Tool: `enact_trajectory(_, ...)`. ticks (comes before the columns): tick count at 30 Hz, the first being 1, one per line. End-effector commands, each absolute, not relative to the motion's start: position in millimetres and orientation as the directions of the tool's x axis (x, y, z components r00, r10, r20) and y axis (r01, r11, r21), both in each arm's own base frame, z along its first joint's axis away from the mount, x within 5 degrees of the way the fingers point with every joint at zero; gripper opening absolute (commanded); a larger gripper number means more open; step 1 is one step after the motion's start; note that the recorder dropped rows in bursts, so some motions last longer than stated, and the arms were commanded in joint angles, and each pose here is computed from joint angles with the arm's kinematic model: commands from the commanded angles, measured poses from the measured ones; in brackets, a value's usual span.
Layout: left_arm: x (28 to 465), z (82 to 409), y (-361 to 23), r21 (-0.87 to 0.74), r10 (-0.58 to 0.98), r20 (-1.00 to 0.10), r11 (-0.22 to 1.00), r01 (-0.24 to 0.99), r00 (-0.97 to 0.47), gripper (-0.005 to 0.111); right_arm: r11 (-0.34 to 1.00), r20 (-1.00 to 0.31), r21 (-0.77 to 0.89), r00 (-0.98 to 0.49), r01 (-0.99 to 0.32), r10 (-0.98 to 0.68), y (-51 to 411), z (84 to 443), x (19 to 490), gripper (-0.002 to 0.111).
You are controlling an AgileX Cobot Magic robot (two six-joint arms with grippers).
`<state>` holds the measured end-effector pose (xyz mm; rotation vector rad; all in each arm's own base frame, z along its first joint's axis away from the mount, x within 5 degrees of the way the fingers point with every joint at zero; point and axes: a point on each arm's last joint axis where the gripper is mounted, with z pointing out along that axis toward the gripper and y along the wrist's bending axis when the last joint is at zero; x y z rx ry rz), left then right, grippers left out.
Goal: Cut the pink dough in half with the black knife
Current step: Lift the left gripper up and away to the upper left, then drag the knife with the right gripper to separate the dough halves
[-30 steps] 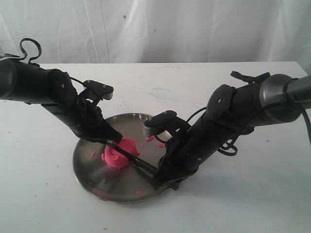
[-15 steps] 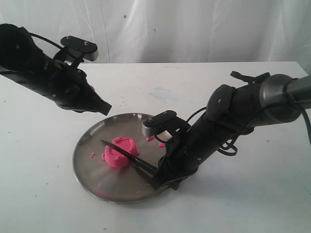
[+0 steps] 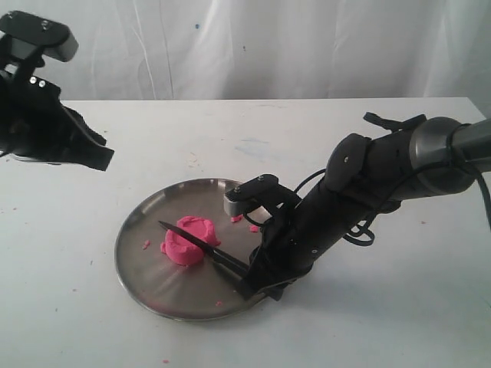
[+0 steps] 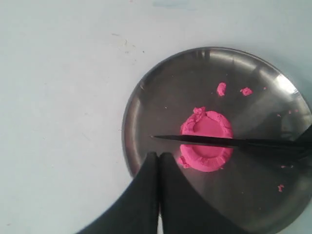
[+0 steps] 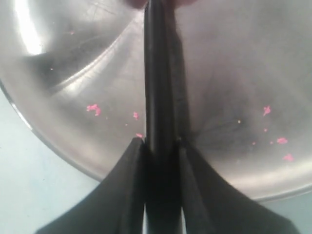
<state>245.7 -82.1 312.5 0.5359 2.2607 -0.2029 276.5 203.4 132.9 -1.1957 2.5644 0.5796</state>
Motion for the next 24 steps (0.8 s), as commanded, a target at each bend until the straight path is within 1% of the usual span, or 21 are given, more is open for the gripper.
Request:
enact_trajectory(1,232.4,325.9,-74.9,0.084,0.339,-0.766,0.895,0.438,-0.547,0.0,0.561,-0.36,0.212,-0.598,-0.8,-0.716,199.5,121.6,275.3,0.0)
enact_trajectory(13,232.3,330.4,-74.3,0.095,0.332,-0.789,0.897,0.431,-0.517,0.0,0.548,-0.35,0.236,-0.596,-0.803,-0.723,200.7,126.0,271.0,0.0)
enact_trajectory(18,232.3,330.4,-74.3,0.095,0.332,-0.789,0.897,0.431,-0.517,0.0,0.495,-0.364,0.205,-0.535,-0.844,-0.762,211.4,134.7,261.2,0.0)
enact_trajectory(24,232.3,330.4,-74.3,0.095,0.332,-0.789,0.897,0.431,-0.517,0.0,0.458,-0.354,0.203,-0.501,-0.865,-0.789,224.4,133.7,249.6,0.0)
